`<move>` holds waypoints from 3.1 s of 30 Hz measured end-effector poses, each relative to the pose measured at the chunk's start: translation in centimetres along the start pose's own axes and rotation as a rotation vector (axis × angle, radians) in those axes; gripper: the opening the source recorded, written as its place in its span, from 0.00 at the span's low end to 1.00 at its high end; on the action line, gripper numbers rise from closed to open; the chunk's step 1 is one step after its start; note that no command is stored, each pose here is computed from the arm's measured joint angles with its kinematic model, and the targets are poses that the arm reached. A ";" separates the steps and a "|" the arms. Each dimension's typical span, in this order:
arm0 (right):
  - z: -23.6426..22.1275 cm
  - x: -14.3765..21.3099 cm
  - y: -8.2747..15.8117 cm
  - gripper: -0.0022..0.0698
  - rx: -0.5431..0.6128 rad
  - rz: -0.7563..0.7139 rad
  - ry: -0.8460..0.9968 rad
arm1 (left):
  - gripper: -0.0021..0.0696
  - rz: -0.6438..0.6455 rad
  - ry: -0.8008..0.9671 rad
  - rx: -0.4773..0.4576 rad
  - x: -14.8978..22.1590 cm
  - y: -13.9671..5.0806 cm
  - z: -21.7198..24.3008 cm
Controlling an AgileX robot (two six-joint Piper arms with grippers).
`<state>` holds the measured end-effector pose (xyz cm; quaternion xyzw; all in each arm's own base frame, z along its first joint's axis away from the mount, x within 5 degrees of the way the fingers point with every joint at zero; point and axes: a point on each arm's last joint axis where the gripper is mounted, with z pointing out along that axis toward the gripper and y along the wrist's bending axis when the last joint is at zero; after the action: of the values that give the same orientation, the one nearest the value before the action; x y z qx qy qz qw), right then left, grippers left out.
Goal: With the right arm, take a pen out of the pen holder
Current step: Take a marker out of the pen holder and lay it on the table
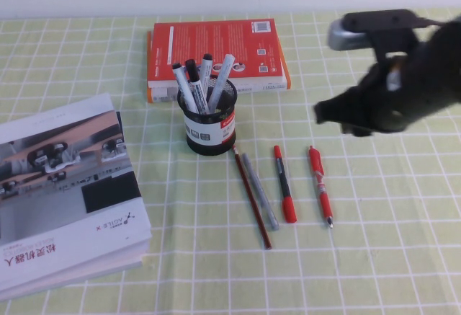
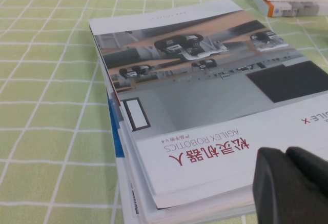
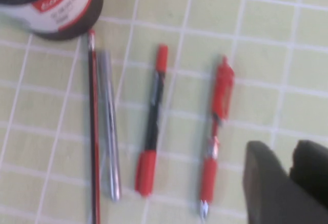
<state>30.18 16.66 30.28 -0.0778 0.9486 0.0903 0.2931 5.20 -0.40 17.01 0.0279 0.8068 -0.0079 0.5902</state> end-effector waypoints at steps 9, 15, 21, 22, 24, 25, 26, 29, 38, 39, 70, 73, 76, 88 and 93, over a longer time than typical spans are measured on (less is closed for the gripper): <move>-9.3 6.2 -3.2 0.02 -0.017 -0.002 -0.109 | 0.02 0.000 0.000 0.000 0.0 0.0 0.0; -11.2 9.2 -4.2 0.01 -0.048 0.025 -0.118 | 0.02 0.000 0.000 0.000 0.0 0.0 0.0; -11.1 10.6 -4.6 0.01 -0.020 0.037 -0.018 | 0.02 0.000 0.000 0.000 0.0 0.0 0.0; -11.1 10.6 -4.6 0.01 -0.019 0.035 -0.013 | 0.02 0.000 0.000 0.000 0.0 0.0 0.0; -11.0 10.6 -4.6 0.01 -0.016 0.012 -0.006 | 0.02 0.000 0.000 0.000 0.0 0.0 0.0; -10.9 10.6 -4.6 0.01 -0.015 -0.008 -0.005 | 0.02 0.000 0.000 0.000 0.0 0.0 0.0; -10.8 10.6 -4.5 0.01 -0.016 -0.020 -0.006 | 0.02 0.000 0.000 0.000 0.0 0.0 0.0; -10.5 10.3 -4.5 0.01 -0.012 -0.062 -0.019 | 0.02 0.000 0.000 0.000 0.0 0.0 0.0; -9.5 11.4 -6.9 0.01 0.031 -0.072 -0.214 | 0.02 0.000 0.000 0.000 0.0 0.0 0.0; -9.3 12.0 -7.6 0.01 0.038 -0.057 -0.263 | 0.02 0.000 0.000 0.000 0.0 0.0 0.0; -7.9 28.0 -12.9 0.01 0.218 0.115 -0.902 | 0.02 0.000 0.000 0.000 0.0 0.0 0.0; -7.7 28.1 -12.8 0.01 0.191 0.102 -0.874 | 0.02 0.000 0.000 0.000 0.0 0.0 0.0; -7.6 28.1 -12.7 0.01 0.174 0.092 -0.864 | 0.02 0.000 0.000 0.000 0.0 0.0 0.0; -7.5 28.2 -12.5 0.01 0.148 0.103 -0.853 | 0.02 0.000 0.000 0.000 0.0 0.0 0.0; -7.2 28.4 -12.1 0.01 0.140 -0.012 -0.807 | 0.02 0.000 0.000 0.000 0.0 0.0 0.0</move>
<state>5.54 0.69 18.39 -0.0216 0.7608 0.0470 0.6469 5.20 -0.40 17.01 0.0279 0.8068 -0.0079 0.5902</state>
